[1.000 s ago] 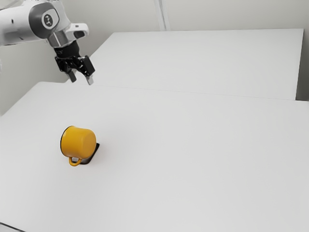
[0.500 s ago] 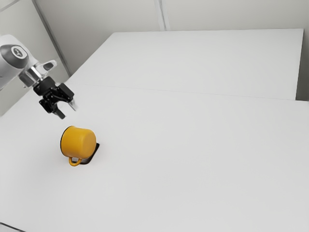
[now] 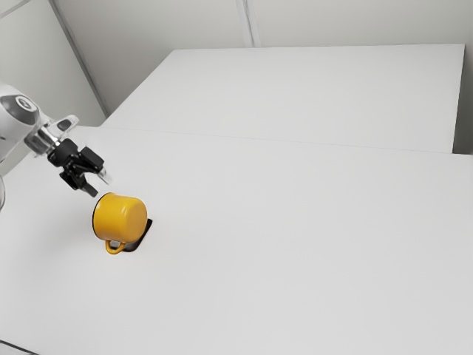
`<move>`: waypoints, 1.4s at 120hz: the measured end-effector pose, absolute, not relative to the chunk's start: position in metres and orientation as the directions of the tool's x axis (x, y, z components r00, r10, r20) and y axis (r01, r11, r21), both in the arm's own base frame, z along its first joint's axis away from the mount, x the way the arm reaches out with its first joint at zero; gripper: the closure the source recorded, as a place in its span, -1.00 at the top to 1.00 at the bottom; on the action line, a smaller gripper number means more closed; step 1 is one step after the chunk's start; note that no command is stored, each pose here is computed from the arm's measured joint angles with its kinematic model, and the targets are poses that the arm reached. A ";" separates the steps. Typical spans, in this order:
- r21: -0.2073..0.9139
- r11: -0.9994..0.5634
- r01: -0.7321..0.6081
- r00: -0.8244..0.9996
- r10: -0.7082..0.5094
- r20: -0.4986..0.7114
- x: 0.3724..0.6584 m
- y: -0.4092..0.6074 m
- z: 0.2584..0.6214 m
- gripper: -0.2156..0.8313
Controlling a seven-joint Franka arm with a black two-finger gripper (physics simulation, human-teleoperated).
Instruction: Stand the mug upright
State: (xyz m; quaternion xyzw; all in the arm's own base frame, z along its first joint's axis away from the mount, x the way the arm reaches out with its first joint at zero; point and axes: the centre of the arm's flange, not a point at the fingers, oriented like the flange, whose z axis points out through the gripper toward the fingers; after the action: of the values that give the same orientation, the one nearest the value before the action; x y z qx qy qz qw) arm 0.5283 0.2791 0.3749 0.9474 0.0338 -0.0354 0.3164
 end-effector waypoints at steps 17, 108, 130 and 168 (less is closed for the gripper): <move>0.627 -0.775 0.078 0.996 0.028 -0.089 0.519 0.274 0.354 0.53; 0.681 -0.730 -0.053 0.996 -0.086 -0.015 0.535 0.203 0.349 -0.55; 0.675 -0.736 -0.053 0.997 -0.079 -0.008 0.541 0.202 0.347 -0.78; 0.631 -0.769 -0.103 0.994 -0.101 0.039 0.546 0.187 0.384 -0.86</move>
State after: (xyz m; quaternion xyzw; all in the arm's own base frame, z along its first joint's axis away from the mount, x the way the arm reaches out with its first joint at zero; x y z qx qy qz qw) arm 0.5456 0.1872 0.3836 0.9404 -0.0542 0.0014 0.3356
